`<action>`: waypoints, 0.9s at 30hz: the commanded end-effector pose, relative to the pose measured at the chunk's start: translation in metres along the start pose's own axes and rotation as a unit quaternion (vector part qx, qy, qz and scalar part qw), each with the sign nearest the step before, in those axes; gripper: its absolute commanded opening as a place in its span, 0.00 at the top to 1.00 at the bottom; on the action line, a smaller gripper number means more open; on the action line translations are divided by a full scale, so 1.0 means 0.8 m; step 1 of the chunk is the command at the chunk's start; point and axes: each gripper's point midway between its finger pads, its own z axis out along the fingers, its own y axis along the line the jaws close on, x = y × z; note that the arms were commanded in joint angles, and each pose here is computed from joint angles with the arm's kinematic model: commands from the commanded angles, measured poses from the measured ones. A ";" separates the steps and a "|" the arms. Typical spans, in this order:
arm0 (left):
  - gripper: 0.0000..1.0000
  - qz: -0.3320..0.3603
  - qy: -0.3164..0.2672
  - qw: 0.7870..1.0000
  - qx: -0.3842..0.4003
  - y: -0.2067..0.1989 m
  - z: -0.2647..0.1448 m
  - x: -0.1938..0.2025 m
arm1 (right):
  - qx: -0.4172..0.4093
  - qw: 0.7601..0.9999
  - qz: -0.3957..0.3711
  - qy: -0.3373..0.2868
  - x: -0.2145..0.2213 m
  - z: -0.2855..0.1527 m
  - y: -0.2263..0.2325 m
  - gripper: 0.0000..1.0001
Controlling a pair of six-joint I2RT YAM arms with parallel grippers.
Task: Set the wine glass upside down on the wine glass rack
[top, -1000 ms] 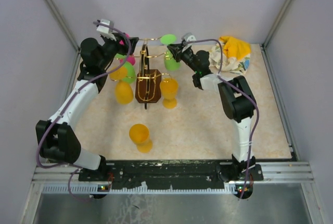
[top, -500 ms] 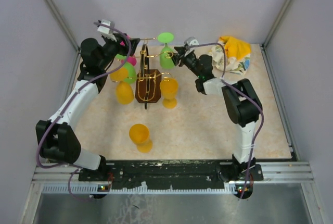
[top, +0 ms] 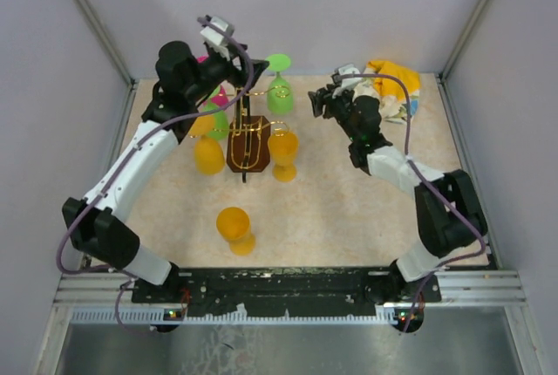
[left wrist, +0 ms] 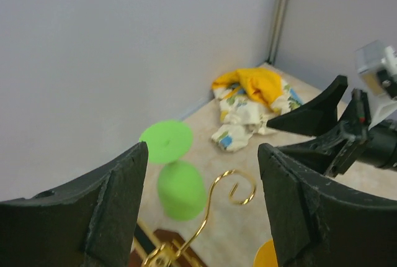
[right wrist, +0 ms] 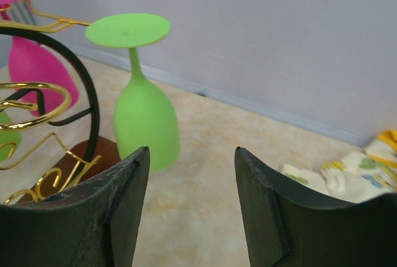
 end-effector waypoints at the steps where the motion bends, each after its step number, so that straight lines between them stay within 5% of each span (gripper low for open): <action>1: 0.24 0.032 0.051 0.998 0.022 -0.028 0.023 -0.009 | 0.116 0.990 -0.001 0.078 -0.005 -0.049 -0.048 0.43; 5: 0.24 0.039 0.067 0.996 0.054 -0.069 0.037 -0.031 | 0.151 0.978 -0.003 0.142 0.010 -0.091 -0.058 0.43; 12: 0.25 0.052 0.170 0.979 0.101 -0.151 0.059 0.016 | 0.188 0.957 0.022 0.221 0.031 -0.159 -0.062 0.43; 27: 0.27 0.104 0.322 0.939 0.065 -0.250 0.035 0.128 | 0.217 0.942 0.041 0.253 0.033 -0.243 -0.059 0.43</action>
